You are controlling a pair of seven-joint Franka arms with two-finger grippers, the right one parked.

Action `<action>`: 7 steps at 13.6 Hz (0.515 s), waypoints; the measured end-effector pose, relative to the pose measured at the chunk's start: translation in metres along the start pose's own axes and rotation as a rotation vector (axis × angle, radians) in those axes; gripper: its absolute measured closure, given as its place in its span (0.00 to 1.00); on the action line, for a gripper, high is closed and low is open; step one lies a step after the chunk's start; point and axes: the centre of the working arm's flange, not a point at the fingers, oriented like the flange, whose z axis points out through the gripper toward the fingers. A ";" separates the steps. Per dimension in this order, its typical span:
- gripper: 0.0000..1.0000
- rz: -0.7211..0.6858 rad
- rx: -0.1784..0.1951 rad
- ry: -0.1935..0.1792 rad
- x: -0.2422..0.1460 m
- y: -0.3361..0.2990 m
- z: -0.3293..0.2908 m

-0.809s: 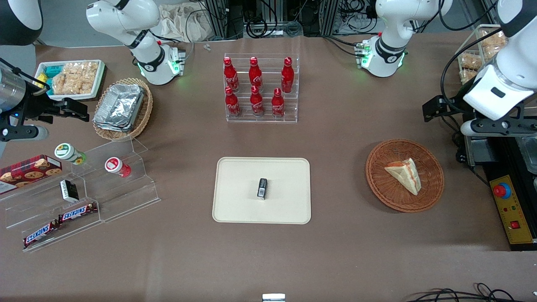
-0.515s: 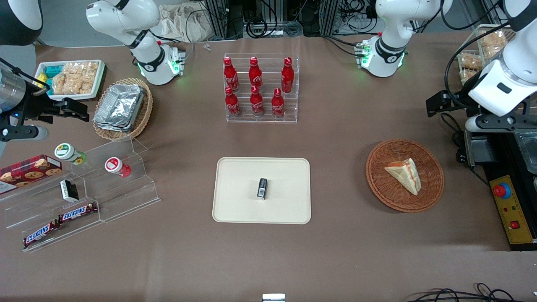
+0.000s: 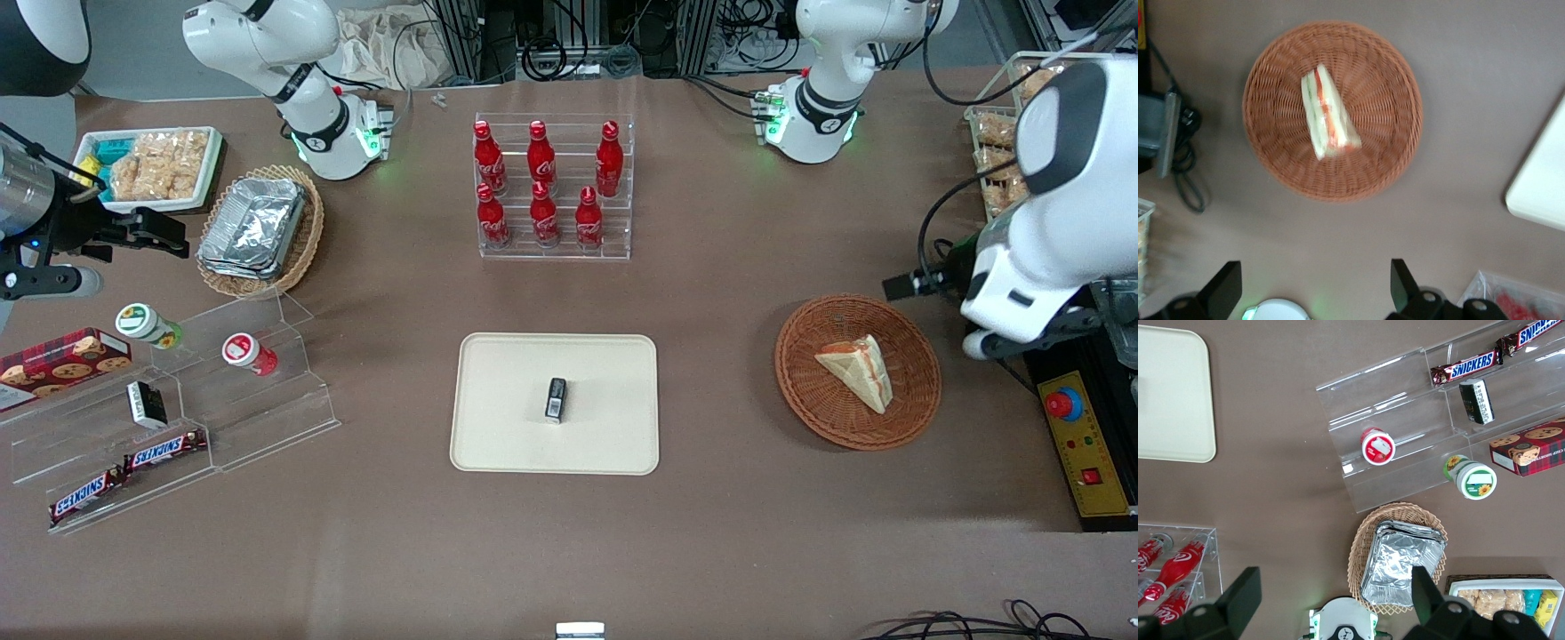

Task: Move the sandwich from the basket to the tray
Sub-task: 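Move the left gripper over the sandwich in the wicker basket, then lower the left gripper and close it on the triangular sandwich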

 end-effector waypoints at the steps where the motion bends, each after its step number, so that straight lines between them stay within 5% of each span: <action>1: 0.00 -0.037 0.014 0.016 0.006 0.001 0.030; 3: 0.00 -0.098 0.032 0.054 0.010 0.002 0.085; 7: 0.00 -0.215 -0.032 0.144 0.010 -0.003 0.162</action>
